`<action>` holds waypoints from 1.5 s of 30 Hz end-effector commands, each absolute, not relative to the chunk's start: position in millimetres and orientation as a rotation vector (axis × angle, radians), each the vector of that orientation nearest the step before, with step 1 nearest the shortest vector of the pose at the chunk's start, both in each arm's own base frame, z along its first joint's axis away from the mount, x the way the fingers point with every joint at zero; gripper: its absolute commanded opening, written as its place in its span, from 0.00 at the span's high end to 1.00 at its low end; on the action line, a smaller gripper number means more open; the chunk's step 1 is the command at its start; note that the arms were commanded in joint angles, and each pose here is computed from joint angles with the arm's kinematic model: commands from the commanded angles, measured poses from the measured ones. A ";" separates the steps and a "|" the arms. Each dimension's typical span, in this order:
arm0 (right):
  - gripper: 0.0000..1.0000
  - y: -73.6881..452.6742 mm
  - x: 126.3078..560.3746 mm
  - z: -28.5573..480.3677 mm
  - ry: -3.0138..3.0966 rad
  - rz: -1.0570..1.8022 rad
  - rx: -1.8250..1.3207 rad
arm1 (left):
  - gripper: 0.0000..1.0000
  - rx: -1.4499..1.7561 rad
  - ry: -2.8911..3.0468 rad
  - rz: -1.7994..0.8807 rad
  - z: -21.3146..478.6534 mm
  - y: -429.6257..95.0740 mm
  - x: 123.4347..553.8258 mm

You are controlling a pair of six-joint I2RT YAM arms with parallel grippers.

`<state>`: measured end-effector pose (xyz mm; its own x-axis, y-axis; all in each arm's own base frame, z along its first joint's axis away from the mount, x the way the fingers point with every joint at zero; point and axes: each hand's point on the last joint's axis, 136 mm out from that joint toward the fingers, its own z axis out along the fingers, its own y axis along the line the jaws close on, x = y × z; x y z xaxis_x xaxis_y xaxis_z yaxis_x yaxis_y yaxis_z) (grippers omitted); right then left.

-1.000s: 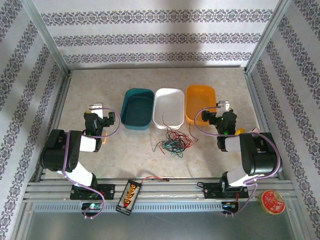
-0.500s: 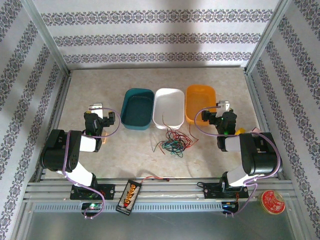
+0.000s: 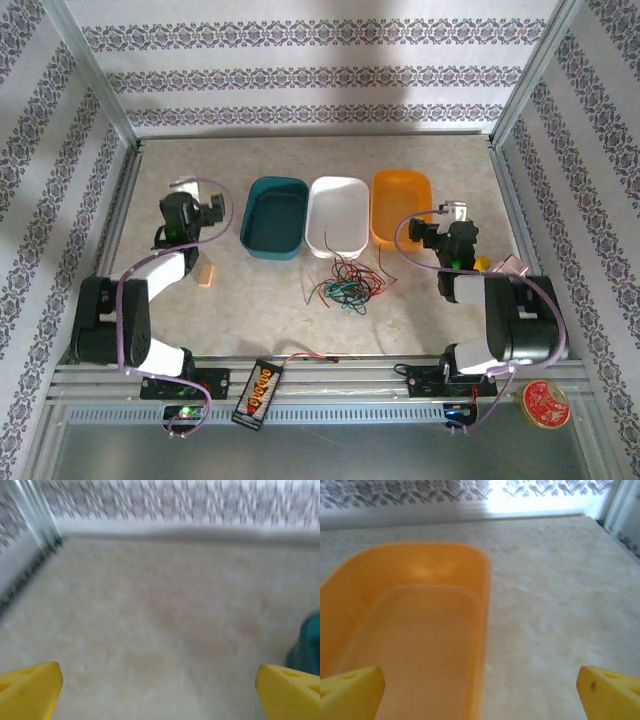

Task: Untangle the cables

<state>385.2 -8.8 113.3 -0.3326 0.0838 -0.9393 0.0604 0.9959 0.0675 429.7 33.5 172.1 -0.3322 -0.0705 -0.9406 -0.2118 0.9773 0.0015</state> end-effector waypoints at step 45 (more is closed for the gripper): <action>1.00 226.2 272.4 162.4 2.406 0.881 -0.251 | 0.01 0.829 2.352 -0.903 85.4 -343.2 238.1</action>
